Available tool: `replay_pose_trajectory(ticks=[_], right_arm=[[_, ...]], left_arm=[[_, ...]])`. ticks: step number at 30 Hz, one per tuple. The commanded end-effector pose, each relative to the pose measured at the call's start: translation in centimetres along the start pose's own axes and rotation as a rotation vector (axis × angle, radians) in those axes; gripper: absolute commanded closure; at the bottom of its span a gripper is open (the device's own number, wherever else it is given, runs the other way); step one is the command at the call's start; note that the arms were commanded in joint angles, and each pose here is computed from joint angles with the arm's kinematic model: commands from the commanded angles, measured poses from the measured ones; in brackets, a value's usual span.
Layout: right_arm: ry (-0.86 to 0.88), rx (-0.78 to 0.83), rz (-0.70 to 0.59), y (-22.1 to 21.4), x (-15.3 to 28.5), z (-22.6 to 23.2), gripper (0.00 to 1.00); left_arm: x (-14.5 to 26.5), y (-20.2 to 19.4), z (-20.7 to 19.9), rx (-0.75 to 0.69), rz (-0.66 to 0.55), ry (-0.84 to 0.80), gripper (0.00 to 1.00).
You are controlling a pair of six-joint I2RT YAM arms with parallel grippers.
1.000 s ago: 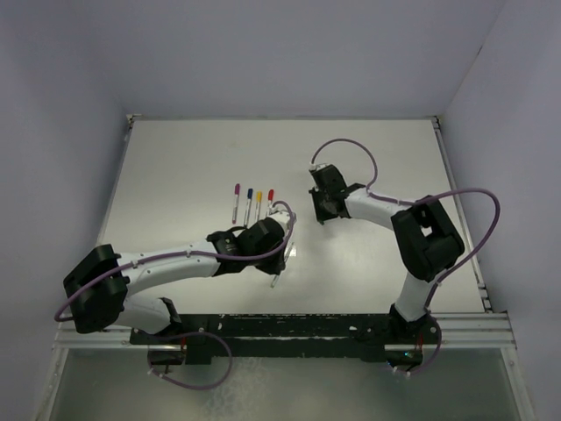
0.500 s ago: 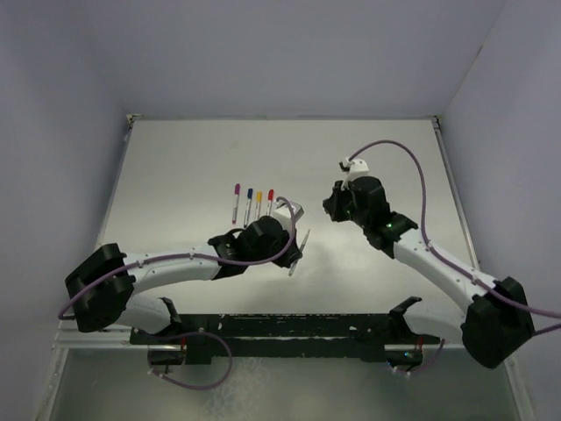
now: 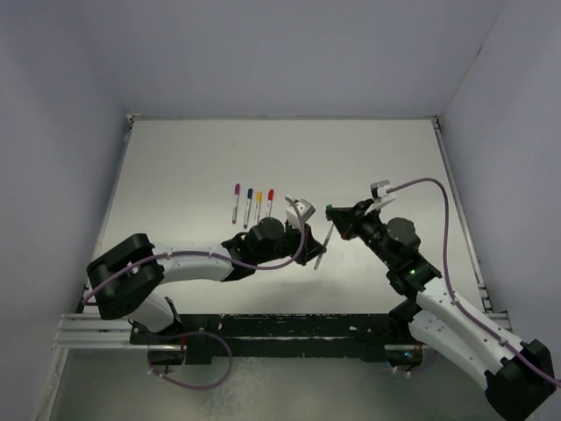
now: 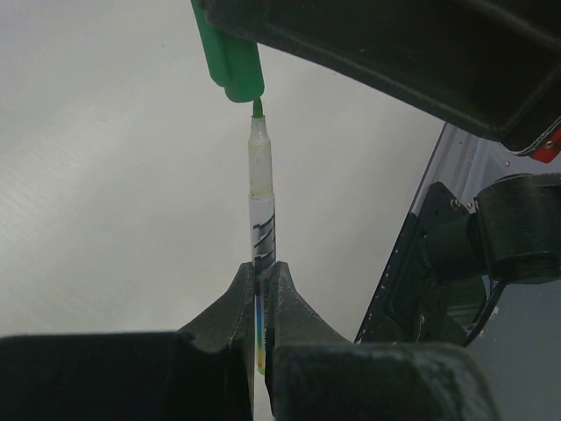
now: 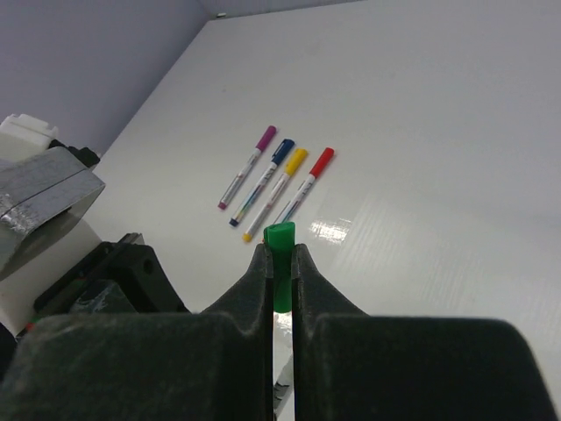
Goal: Insert the pens into the pen caps
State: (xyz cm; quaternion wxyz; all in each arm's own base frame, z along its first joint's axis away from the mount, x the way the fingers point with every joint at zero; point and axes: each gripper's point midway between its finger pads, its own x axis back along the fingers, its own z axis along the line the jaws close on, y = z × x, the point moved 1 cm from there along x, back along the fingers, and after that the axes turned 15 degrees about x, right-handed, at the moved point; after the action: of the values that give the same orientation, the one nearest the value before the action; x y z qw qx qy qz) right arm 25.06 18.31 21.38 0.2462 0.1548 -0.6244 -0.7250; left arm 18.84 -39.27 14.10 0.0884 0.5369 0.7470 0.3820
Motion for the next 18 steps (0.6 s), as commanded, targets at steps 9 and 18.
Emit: replay_pose_trajectory(ticks=[9, 18], right_arm=[[0.025, -0.032, -0.269, 5.0, 1.9, 0.7, 1.00], [0.012, -0.051, -0.282, 5.1, 1.9, 0.5, 1.00]], left_arm=[[1.0, 2.8, -3.6, -0.019, -0.158, -0.170, 1.00], [2.8, 3.9, -4.1, -0.024, -0.247, -0.206, 1.00]])
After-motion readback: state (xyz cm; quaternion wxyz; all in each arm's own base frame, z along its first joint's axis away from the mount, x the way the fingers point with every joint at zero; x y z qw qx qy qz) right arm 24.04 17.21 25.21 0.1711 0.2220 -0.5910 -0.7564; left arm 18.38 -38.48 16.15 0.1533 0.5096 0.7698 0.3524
